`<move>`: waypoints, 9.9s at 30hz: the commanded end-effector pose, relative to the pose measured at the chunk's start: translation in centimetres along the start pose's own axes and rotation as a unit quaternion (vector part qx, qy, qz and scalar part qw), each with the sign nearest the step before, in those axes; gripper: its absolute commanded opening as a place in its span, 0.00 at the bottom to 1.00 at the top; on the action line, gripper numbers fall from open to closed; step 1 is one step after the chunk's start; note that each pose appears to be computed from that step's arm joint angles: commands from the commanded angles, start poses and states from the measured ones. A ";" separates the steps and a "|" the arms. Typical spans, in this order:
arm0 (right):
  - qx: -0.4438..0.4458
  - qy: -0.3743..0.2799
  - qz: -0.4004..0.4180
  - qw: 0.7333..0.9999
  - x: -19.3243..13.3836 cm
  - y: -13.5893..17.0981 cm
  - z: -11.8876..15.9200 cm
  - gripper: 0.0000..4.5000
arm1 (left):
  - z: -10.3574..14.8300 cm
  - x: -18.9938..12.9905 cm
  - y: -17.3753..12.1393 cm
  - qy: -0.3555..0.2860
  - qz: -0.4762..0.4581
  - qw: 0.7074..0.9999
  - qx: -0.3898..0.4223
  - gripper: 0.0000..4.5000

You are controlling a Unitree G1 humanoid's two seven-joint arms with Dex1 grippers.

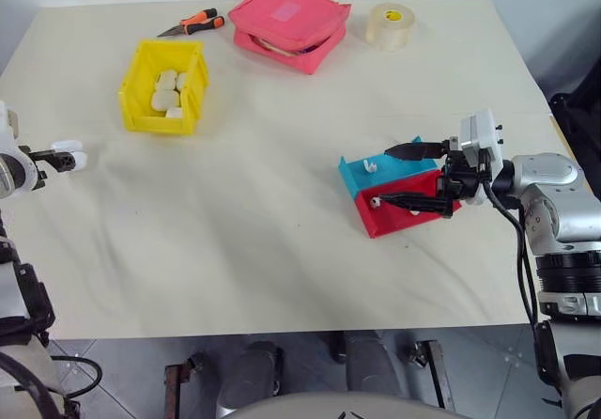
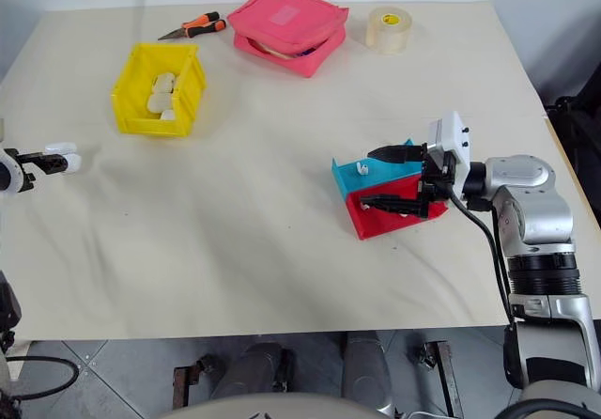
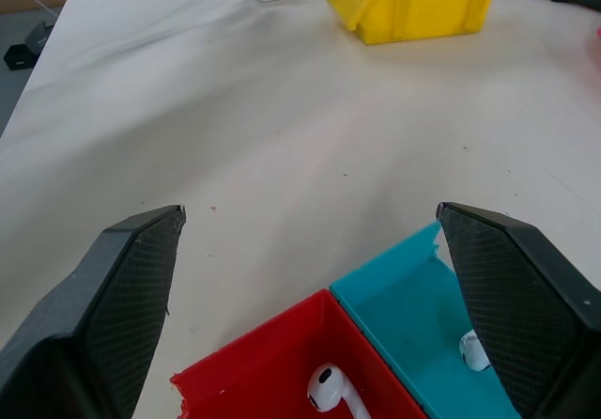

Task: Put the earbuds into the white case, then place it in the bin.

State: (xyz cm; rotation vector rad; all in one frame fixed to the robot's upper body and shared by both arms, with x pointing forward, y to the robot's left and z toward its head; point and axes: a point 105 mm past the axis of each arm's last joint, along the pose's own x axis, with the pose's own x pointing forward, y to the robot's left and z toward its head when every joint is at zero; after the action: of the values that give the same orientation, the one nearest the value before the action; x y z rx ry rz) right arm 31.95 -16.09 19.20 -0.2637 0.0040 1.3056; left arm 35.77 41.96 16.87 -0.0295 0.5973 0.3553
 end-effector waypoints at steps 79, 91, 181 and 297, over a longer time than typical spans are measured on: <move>-0.012 0.022 -0.038 0.999 -1.4 -0.2 0.9 1.00 | -3.5 -5.4 -11.8 -0.059 -0.319 0.924 0.202 0.62; -0.008 0.024 -0.046 0.999 -1.7 0.2 0.7 1.00 | -5.7 -6.9 -13.5 0.012 -0.358 0.897 0.259 1.00; 0.012 0.159 -0.280 0.947 -5.3 4.7 0.4 1.00 | -5.0 -15.2 -31.6 -0.380 -0.813 0.405 0.175 0.62; -0.269 0.377 0.001 0.886 -4.1 -2.9 -3.6 0.72 | -6.6 -18.0 -30.0 -0.425 -0.731 0.518 0.132 0.62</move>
State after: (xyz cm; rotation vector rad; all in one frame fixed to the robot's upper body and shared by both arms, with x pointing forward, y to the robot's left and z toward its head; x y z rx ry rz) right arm 34.00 -21.58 15.10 -1.2128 0.3698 1.1312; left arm 29.11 7.35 18.09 -0.0562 -0.4604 -1.3631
